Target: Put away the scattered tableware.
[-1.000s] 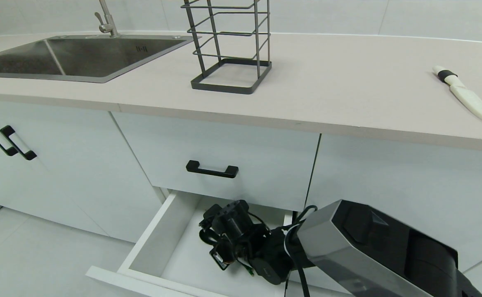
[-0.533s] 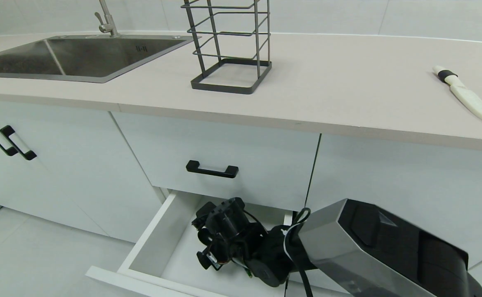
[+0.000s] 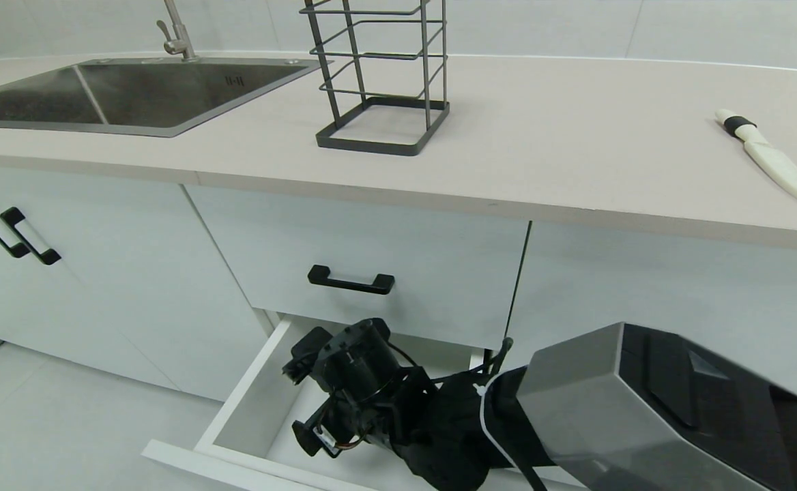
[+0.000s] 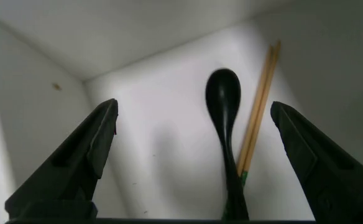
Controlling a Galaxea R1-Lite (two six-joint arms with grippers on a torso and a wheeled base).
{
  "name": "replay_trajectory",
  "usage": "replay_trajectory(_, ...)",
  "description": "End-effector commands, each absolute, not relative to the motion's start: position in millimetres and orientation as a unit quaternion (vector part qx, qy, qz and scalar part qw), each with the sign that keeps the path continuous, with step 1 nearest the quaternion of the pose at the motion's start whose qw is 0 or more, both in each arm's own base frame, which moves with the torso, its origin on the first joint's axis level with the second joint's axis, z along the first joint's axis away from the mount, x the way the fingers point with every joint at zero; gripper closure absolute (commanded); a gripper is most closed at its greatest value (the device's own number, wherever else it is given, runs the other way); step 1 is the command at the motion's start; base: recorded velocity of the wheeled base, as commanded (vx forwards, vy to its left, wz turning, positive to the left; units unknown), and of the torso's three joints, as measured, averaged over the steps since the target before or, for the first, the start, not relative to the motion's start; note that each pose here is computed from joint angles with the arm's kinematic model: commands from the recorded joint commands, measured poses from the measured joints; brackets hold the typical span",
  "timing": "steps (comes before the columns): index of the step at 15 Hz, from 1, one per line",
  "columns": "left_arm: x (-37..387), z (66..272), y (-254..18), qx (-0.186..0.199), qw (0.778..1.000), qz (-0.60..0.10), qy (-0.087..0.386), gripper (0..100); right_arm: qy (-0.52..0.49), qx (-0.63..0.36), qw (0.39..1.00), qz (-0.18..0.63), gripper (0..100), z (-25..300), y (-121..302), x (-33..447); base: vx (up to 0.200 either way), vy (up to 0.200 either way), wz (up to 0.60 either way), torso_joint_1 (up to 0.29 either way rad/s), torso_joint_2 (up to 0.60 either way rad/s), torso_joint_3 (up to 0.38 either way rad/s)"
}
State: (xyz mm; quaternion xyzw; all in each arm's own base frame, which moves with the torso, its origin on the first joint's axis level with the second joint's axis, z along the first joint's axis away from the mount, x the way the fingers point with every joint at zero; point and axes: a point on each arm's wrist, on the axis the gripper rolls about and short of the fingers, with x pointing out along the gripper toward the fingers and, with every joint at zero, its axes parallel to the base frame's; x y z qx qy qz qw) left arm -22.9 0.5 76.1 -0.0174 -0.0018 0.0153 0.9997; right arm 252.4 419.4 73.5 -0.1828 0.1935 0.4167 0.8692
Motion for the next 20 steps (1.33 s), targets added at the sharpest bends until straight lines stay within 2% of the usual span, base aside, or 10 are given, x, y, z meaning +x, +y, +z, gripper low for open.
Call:
replay_trajectory(1, -23, 76, 1, -0.018, 1.000, 0.016, -0.002, 0, 0.182, -0.178, 0.869, 0.425, 0, 92, 417, 241, 0.000, 0.000, 0.00, 0.000, 0.00, 0.000)
replay_trajectory(8, -23, 76, 1, -0.018, 1.000, 0.016, -0.002, 0, 0.174, -0.179, 0.854, 0.456, 0, 114, 408, 210, 0.000, 0.000, 0.00, 0.000, 0.00, 0.000)
replay_trajectory(14, -23, 76, 1, -0.018, 1.000, 0.016, -0.002, 0, 0.150, -0.188, 0.834, 0.496, 0, 132, 382, 175, 0.000, 0.000, 0.00, 0.000, 0.00, 0.000)
replay_trajectory(20, -23, 76, 1, -0.018, 1.000, 0.016, -0.002, 0, 0.106, -0.215, 0.793, 0.561, 0, 134, 349, 158, 0.000, 0.000, 0.00, 0.000, 0.00, 0.000)
